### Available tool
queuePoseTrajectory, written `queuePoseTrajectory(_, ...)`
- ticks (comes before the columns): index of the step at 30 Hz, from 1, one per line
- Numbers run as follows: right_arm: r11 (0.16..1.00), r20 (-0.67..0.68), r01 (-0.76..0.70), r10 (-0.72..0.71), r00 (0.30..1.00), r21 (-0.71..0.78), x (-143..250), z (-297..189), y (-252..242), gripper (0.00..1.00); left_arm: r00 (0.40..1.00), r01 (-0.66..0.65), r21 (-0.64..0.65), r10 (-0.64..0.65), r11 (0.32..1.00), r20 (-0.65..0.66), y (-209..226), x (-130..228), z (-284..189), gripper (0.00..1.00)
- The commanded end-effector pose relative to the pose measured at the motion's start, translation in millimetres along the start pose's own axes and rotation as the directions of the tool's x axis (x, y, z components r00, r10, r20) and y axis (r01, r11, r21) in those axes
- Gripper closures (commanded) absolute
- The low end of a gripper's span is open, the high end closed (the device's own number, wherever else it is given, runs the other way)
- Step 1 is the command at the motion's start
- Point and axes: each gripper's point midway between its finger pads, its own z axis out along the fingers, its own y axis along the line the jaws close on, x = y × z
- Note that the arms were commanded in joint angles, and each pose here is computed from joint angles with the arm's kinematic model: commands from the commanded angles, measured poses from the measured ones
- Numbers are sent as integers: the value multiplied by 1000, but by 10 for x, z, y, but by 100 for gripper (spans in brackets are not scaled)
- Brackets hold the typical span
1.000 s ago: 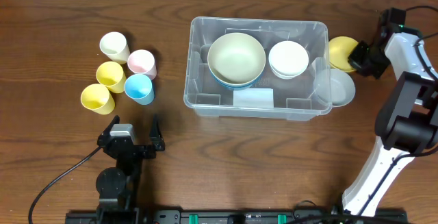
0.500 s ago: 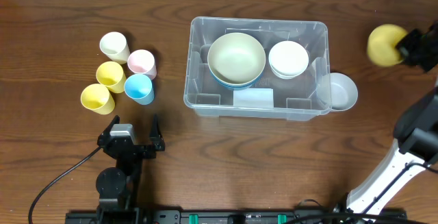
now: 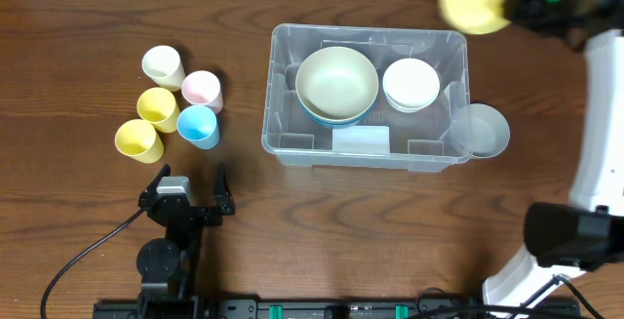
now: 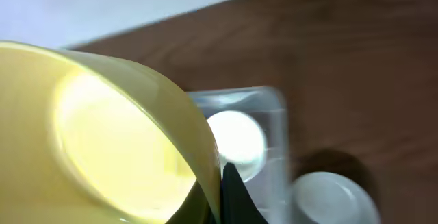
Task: Pack container
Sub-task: 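Lower the yellow bowl onto the white bowl in the bin, release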
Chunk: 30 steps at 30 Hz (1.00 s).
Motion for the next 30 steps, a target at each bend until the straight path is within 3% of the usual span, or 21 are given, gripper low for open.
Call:
queuePoseTrajectory(1,994,-102,86,-79,992,67,261,410,109,99,999,-16,-3,15,1000,-46,18,148,7,2)
queuePoseTrajectory(16,981,-383,86,-14,924,173,975,1558,-107,99,999,-16,-3,15,1000,-46,18,148,7,2)
queuePoseTrajectory(30,951,-415,94,39,909,294,1079,1783,-451,99,999,-16,-3,15,1000,-46,18,148,7,2)
